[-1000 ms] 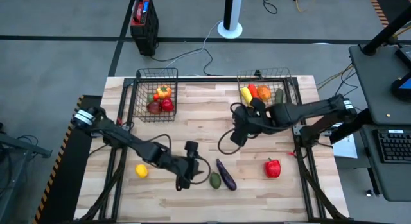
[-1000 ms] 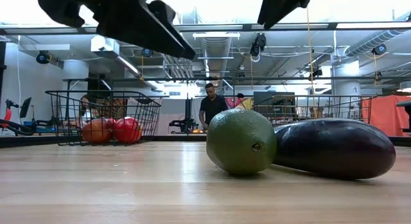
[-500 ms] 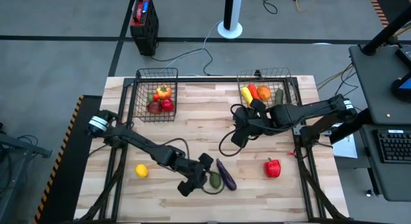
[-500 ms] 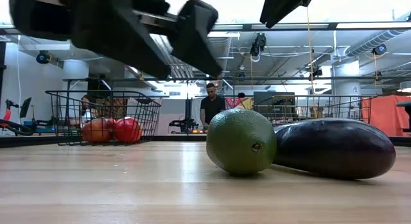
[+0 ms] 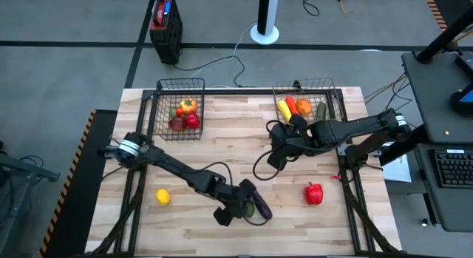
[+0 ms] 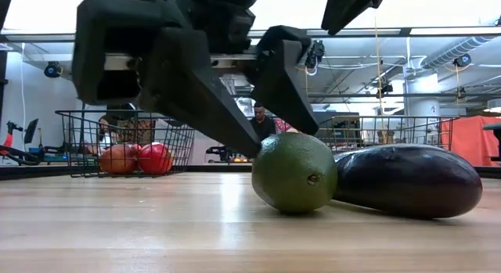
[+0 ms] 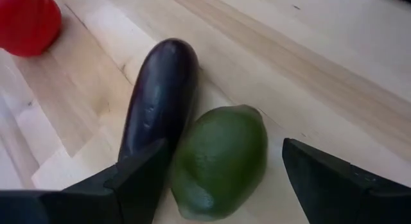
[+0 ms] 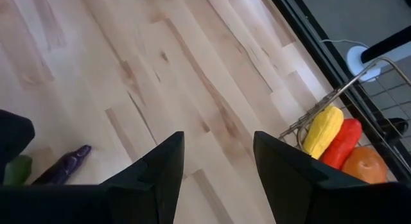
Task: Sort produce into baskets
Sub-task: Put the lime into the left wire basket
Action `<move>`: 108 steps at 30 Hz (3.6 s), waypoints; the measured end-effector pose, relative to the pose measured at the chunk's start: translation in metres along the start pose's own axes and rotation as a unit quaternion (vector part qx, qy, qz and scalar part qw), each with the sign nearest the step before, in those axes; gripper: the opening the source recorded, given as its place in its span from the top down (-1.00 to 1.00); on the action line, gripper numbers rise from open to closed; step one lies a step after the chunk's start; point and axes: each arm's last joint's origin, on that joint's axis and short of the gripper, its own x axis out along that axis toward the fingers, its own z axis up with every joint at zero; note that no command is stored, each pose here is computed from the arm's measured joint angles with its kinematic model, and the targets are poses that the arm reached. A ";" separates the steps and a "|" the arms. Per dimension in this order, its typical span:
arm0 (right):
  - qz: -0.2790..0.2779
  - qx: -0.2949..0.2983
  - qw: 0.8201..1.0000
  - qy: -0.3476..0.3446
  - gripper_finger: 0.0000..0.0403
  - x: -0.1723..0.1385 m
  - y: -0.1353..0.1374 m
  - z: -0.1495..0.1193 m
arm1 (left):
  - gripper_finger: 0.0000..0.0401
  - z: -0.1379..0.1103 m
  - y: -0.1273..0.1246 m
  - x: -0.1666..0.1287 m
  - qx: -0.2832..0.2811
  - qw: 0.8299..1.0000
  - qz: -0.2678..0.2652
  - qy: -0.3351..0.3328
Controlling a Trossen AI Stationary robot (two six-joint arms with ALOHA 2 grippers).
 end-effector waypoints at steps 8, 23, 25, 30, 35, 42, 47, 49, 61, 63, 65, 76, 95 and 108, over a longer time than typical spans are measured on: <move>-0.002 -0.001 1.000 0.004 0.12 0.000 -0.001 -0.001 | -0.43 -0.009 0.007 0.008 -0.015 1.000 -0.021 0.004; -0.002 -0.002 1.000 0.003 0.10 0.000 0.000 -0.001 | -0.34 -0.020 0.003 0.013 -0.033 0.999 -0.034 -0.018; -0.002 -0.002 1.000 0.003 0.11 0.000 0.000 -0.001 | -0.31 -0.020 0.003 0.012 -0.036 0.999 -0.034 -0.018; -0.002 -0.002 1.000 0.003 0.13 0.000 0.000 -0.001 | -0.12 -0.020 0.002 0.012 -0.049 0.998 -0.035 -0.015; -0.002 -0.002 1.000 0.003 0.13 0.000 0.000 -0.001 | 0.05 -0.020 0.002 0.012 -0.058 0.998 -0.036 -0.015; -0.003 -0.004 1.000 0.005 0.16 0.000 -0.001 -0.001 | 0.07 -0.017 0.003 0.000 -0.067 0.997 -0.037 -0.002; -0.004 -0.004 1.000 0.006 0.16 0.001 -0.001 -0.002 | 0.07 -0.016 0.006 -0.016 -0.084 0.996 -0.002 0.036; -0.005 -0.005 1.000 0.007 0.17 0.001 -0.001 -0.002 | 0.07 -0.018 0.005 -0.022 -0.089 0.994 0.004 0.055; -0.009 -0.009 1.000 0.013 0.20 0.005 0.000 -0.005 | 0.07 -0.017 0.011 -0.116 -0.108 0.984 0.105 0.093; -0.012 -0.011 1.000 0.014 0.20 0.007 0.000 -0.006 | 0.07 -0.024 0.011 -0.136 -0.124 0.975 0.140 0.120; -0.014 -0.012 1.000 0.015 0.21 0.008 0.000 -0.007 | 0.07 -0.031 0.012 -0.157 -0.142 0.964 0.175 0.142; -0.023 -0.017 0.999 0.027 0.23 0.016 0.001 -0.015 | 0.09 -0.097 0.046 -0.255 -0.286 0.888 0.262 0.245; -0.017 -0.011 1.000 0.018 0.25 0.017 0.003 -0.013 | 0.10 -0.187 0.081 -0.279 -0.344 0.813 0.164 0.440; -0.016 -0.010 1.000 0.017 0.25 0.017 0.003 -0.013 | 0.10 -0.208 0.085 -0.262 -0.354 0.784 0.085 0.502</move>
